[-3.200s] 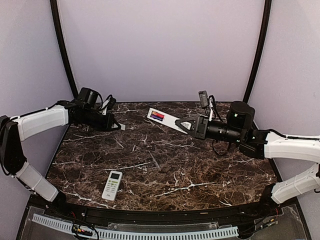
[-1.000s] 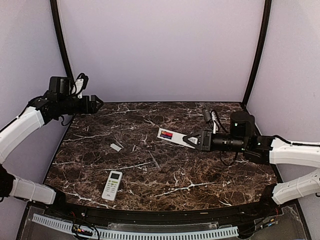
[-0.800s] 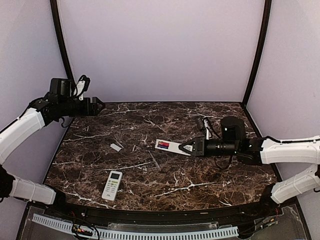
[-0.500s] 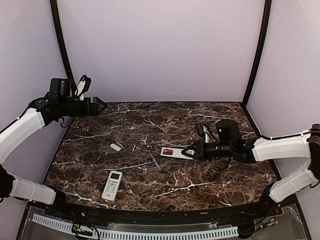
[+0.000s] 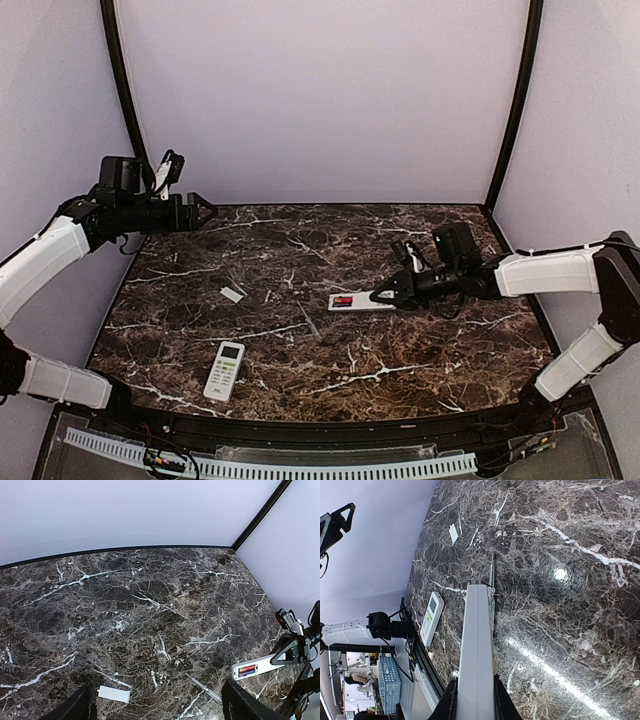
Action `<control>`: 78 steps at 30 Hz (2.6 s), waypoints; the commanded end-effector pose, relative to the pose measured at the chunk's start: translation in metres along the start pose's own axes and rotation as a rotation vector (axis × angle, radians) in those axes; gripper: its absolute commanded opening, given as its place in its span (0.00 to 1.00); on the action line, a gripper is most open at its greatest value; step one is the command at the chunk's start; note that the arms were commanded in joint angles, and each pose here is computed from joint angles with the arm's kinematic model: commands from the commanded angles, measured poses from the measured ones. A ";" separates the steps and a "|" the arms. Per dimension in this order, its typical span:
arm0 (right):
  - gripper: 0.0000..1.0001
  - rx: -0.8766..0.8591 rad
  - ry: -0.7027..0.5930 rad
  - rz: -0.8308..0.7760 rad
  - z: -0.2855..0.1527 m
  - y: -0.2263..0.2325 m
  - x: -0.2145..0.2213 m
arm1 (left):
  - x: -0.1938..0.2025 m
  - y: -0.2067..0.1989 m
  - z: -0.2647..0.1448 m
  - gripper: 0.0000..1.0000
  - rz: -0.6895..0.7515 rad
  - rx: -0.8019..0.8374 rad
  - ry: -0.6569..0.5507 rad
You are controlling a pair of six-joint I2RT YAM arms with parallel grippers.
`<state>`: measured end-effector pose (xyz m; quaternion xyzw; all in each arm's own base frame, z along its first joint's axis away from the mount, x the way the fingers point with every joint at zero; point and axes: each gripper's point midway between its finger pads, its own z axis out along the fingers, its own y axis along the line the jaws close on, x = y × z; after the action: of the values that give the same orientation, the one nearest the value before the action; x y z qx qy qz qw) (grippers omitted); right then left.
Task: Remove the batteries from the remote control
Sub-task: Place the remote control without the battery cover at the center of the board.
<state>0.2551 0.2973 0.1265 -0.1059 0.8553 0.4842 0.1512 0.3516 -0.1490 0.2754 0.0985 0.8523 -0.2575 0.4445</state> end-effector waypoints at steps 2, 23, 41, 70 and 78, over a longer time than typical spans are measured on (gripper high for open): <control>0.00 -0.040 0.062 -0.006 0.003 -0.002 0.000 | 0.003 -0.005 0.002 0.86 -0.015 0.040 0.008; 0.00 -0.102 0.190 0.057 0.031 -0.024 0.017 | 0.009 -0.008 0.008 0.86 -0.036 0.074 0.035; 0.00 -0.156 0.254 0.057 0.058 -0.014 0.025 | 0.016 -0.014 0.017 0.85 -0.079 0.129 0.067; 0.46 0.004 0.229 0.085 0.075 -0.038 0.024 | 0.086 -0.059 0.070 0.82 -0.060 0.218 0.332; 0.62 0.102 0.207 0.046 0.065 -0.043 0.018 | 0.089 -0.061 0.072 0.82 -0.060 0.220 0.345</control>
<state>0.2541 0.3340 0.0425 -0.1167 0.8827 0.4545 0.0250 0.3294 -0.2418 0.1911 0.1575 0.8819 -0.3452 0.2797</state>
